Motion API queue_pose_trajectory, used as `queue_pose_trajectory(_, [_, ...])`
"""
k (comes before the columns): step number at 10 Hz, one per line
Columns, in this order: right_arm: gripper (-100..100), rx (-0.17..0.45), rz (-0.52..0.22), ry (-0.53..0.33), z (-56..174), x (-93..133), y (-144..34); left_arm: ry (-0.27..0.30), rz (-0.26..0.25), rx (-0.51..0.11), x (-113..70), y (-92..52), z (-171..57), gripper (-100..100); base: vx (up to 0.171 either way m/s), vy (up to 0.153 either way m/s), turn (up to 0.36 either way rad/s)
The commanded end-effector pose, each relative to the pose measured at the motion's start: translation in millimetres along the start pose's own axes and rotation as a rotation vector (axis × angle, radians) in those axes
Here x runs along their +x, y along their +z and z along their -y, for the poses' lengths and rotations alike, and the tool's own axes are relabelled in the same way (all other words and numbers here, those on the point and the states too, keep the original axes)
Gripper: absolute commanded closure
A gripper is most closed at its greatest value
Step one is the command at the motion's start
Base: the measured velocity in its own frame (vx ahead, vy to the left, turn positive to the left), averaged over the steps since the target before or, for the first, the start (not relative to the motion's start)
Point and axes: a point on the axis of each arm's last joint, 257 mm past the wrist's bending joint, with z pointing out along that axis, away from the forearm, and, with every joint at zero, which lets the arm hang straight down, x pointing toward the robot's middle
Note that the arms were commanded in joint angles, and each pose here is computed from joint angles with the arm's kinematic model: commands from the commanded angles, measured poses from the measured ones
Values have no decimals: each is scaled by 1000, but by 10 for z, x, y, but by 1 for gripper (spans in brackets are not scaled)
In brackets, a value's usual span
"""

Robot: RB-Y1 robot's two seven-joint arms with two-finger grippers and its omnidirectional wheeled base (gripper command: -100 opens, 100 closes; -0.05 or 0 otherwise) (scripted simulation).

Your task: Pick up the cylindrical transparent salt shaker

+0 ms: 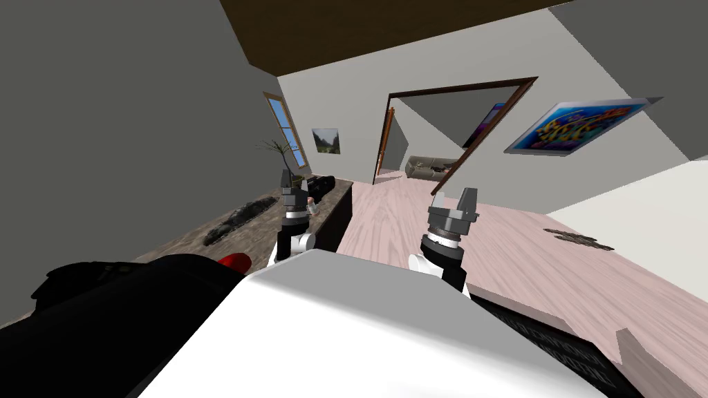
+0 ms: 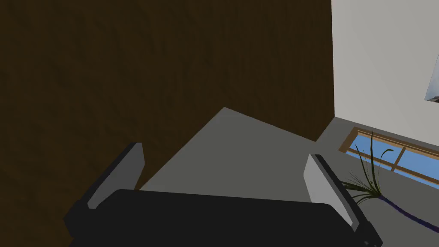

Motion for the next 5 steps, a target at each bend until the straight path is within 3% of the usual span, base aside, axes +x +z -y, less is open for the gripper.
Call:
queue_pose_trajectory(1, [0, 0, 0, 0, 0, 0, 0, 34, -49, -29, 65, -40, -94, -100, -56, -19, 59])
queue_pose_trajectory(5, [0, 0, 0, 0, 0, 0, 0, 111, -141, -105, 169, -167, -348, -100, -83, -29, 54])
